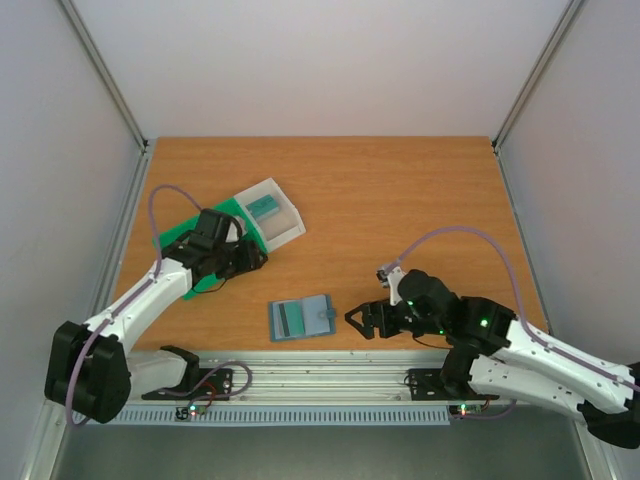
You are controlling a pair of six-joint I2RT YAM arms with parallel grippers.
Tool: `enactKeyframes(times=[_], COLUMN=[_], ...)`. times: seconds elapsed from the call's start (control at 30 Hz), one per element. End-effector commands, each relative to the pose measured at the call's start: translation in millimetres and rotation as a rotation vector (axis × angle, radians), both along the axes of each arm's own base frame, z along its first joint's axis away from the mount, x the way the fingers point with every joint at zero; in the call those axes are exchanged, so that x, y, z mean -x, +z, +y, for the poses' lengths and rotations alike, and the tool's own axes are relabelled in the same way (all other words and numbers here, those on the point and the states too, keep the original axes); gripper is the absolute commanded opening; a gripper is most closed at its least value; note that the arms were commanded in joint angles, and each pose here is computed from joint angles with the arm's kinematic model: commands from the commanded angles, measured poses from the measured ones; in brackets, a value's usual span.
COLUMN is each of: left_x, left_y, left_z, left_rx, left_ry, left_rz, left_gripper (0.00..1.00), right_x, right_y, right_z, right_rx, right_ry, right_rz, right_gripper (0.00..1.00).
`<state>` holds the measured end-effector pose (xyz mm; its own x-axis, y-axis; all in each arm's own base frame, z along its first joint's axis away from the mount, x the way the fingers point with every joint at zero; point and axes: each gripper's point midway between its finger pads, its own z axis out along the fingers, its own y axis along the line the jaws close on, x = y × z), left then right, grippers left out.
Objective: Take the credit cards out of the card holder
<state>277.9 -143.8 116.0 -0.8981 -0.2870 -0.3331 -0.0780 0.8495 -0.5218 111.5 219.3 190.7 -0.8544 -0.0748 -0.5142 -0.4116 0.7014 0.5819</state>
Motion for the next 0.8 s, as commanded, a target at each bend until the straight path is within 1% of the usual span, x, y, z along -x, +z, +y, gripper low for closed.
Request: enactKeyframes(times=[0.0, 0.1, 0.17, 0.27, 0.3, 0.33, 0.4, 0.43, 0.6, 0.67, 0.77], left_x=[25, 21, 12, -3, -10, -17, -33, -39, -62, -70, -79], left_y=[-8, -2, 7, 16, 19, 23, 25, 23, 6, 1, -6], left_z=[1, 15, 24, 40, 43, 44, 40, 38, 40, 46, 50], left_rx=[-0.038, -0.104, -0.169, -0.296, -0.319, -0.317, -0.293, -0.283, -0.342, -0.38, -0.401], left_ry=[-0.02, 0.021, 0.029, 0.05, 0.053, 0.057, 0.057, 0.05, 0.031, 0.048, 0.054], left_rz=[0.041, 0.001, -0.04, -0.075, -0.087, -0.101, -0.118, -0.103, -0.02, -0.015, -0.026], left_gripper=[0.54, 0.39, 0.31, 0.09, 0.02, 0.01, 0.0, 0.0, 0.01, 0.0, 0.0], right_x=[-4, -3, -1, 0, 0, 0, 0, 1, 5, 7, 8], right_y=[-2, -8, -9, -8, -9, -9, -8, -7, -4, -2, 0], right_z=[20, 37, 47, 57, 59, 60, 61, 62, 57, 55, 53], right_rx=[0.008, -0.005, -0.025, -0.06, -0.065, -0.07, -0.076, -0.081, -0.078, -0.076, -0.079], right_ry=[0.043, 0.082, 0.111, 0.129, 0.13, 0.13, 0.13, 0.135, 0.147, 0.151, 0.16], right_rz=[0.019, 0.061, 0.084, 0.097, 0.1, 0.103, 0.109, 0.111, 0.111, 0.108, 0.098], right_gripper=[0.83, 0.74, 0.64, 0.45, 0.41, 0.38, 0.35, 0.35, 0.35, 0.35, 0.36])
